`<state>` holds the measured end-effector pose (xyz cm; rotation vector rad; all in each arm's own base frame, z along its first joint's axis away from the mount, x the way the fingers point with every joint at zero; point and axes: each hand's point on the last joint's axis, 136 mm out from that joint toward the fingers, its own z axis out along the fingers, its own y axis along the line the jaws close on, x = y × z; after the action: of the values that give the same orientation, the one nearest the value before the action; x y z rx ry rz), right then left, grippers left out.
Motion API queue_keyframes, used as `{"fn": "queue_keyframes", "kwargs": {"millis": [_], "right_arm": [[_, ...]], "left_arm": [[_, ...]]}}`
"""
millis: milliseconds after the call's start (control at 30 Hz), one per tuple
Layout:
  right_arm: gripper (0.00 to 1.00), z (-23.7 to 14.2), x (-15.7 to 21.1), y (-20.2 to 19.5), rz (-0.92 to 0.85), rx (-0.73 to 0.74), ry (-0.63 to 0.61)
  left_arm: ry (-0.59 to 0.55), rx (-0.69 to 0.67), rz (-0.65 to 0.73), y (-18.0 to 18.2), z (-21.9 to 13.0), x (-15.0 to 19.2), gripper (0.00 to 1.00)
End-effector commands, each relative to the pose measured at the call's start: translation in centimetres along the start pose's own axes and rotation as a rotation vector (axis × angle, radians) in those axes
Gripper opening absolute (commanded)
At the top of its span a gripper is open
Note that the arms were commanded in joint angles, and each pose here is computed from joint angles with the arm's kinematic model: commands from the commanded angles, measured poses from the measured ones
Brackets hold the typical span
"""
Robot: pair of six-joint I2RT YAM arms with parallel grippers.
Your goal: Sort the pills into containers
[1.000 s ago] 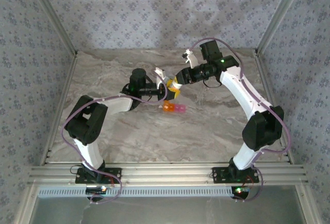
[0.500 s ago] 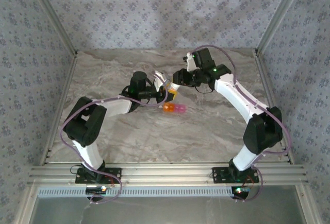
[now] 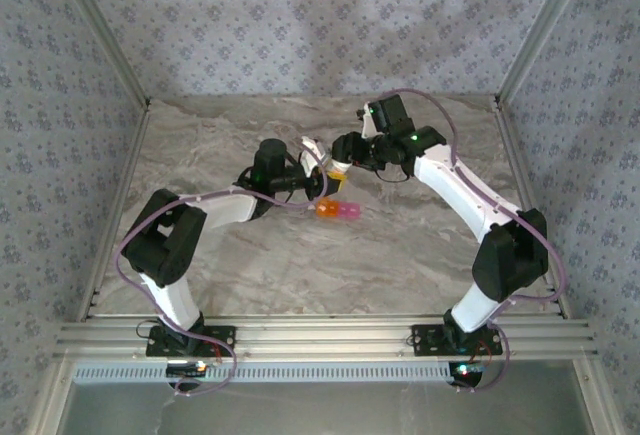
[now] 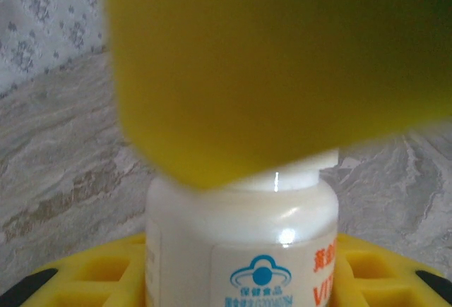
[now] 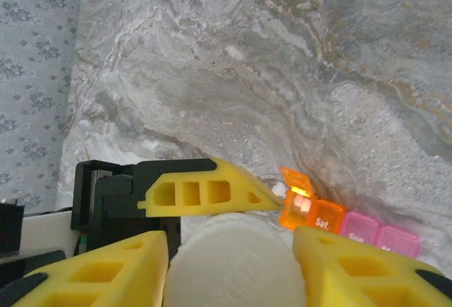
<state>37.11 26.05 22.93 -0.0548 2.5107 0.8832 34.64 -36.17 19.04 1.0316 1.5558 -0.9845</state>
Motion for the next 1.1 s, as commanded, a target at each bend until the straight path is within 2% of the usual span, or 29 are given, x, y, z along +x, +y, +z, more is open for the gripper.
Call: {"fn": "queue_keyframes", "kwargs": {"millis": [0, 400, 600, 733, 867, 1067], "right_arm": [[0.54, -1.4, -0.4, 1.8, -0.004, -0.050, 0.019], [0.78, -5.3, -4.0, 1.4, -0.008, -0.121, -0.068], [0.79, -6.4, -4.8, 1.0, -0.067, -0.163, -0.085], [0.78, -7.4, -5.3, 1.0, -0.212, -0.202, -0.093], [0.78, -7.7, -3.4, 1.6, -0.443, -0.239, -0.035], [0.79, -6.9, -2.2, 1.5, -0.505, -0.269, 0.046]], "left_arm": [[-0.099, 0.027, 0.101, -1.3, -0.3, -3.9, 0.00], [-0.093, 0.039, 0.080, -1.3, -0.4, -3.1, 0.00], [-0.096, 0.066, 0.062, -1.3, -0.6, -3.3, 0.00], [-0.093, 0.131, 0.043, -1.8, -0.8, -3.5, 0.00], [-0.091, 0.176, 0.027, -2.0, -1.0, -3.8, 0.00], [-0.079, 0.215, 0.009, -2.1, -1.0, -4.0, 0.00]]}}
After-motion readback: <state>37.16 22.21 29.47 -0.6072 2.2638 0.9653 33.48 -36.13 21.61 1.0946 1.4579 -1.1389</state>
